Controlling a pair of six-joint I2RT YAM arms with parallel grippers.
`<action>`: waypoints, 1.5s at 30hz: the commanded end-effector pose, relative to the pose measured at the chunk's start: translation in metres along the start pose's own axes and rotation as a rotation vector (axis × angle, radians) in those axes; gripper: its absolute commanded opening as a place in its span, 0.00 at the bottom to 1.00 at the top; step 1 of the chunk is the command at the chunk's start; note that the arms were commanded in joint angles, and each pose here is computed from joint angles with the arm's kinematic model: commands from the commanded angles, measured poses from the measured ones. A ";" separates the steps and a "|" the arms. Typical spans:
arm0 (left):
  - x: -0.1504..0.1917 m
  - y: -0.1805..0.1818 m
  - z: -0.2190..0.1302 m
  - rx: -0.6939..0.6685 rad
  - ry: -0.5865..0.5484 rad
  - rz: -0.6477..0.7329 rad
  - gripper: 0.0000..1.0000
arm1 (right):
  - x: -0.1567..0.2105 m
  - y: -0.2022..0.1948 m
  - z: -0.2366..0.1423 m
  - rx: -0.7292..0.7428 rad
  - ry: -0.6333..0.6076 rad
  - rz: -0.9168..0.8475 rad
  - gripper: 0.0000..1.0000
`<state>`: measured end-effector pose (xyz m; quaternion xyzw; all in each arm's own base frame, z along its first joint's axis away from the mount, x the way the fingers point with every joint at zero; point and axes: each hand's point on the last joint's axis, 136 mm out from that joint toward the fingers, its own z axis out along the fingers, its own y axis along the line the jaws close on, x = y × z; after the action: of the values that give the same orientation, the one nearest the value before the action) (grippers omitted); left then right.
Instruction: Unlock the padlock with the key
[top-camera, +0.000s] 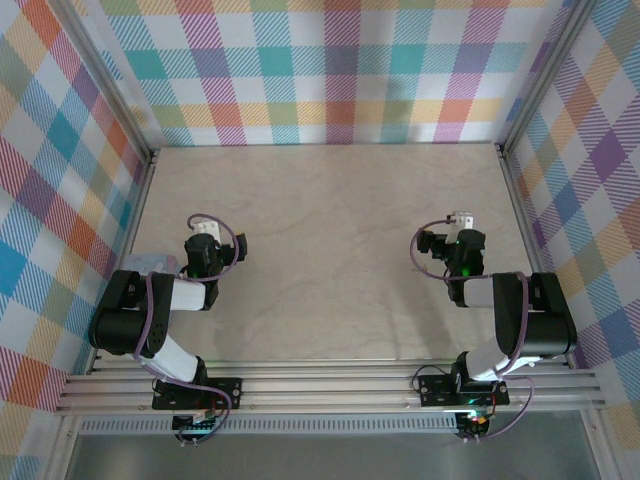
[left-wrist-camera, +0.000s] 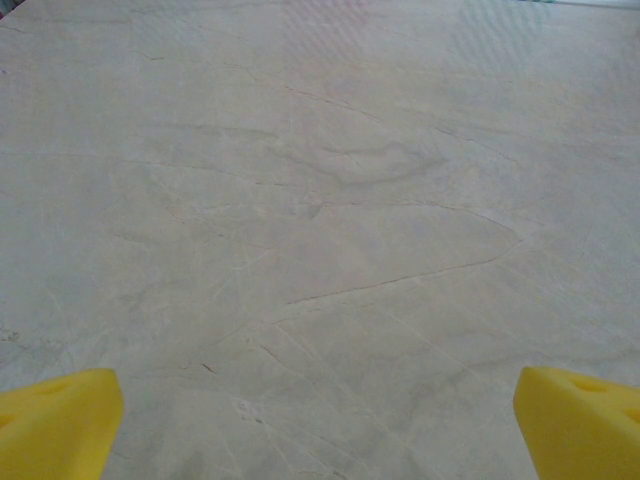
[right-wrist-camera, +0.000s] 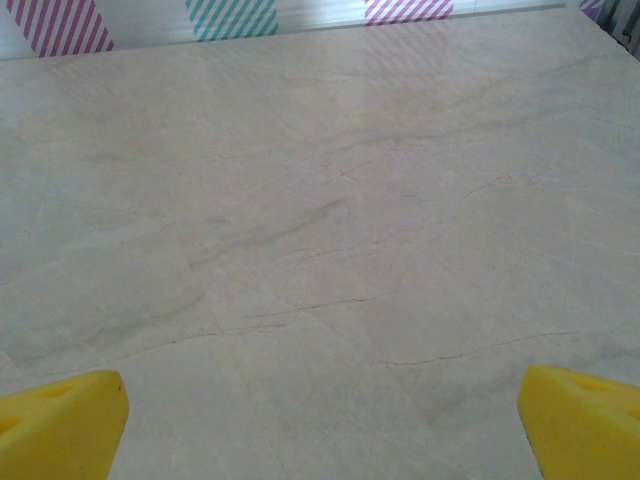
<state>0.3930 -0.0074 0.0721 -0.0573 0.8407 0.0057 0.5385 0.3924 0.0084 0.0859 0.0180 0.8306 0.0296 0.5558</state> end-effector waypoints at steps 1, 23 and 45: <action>-0.009 0.000 0.001 0.005 -0.022 0.012 1.00 | -0.007 0.006 0.002 -0.024 -0.018 -0.013 1.00; -0.016 0.007 -0.001 -0.037 -0.027 -0.006 1.00 | -0.007 0.006 0.002 -0.024 -0.020 -0.013 1.00; -0.025 0.139 -0.144 -0.834 0.374 -0.513 1.00 | -0.050 0.036 0.000 -0.102 0.315 0.256 1.00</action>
<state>0.3092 0.1092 0.1644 -0.4208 0.8135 0.1696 0.3638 0.4229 0.0257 0.1522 0.0611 0.8684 0.1010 0.4816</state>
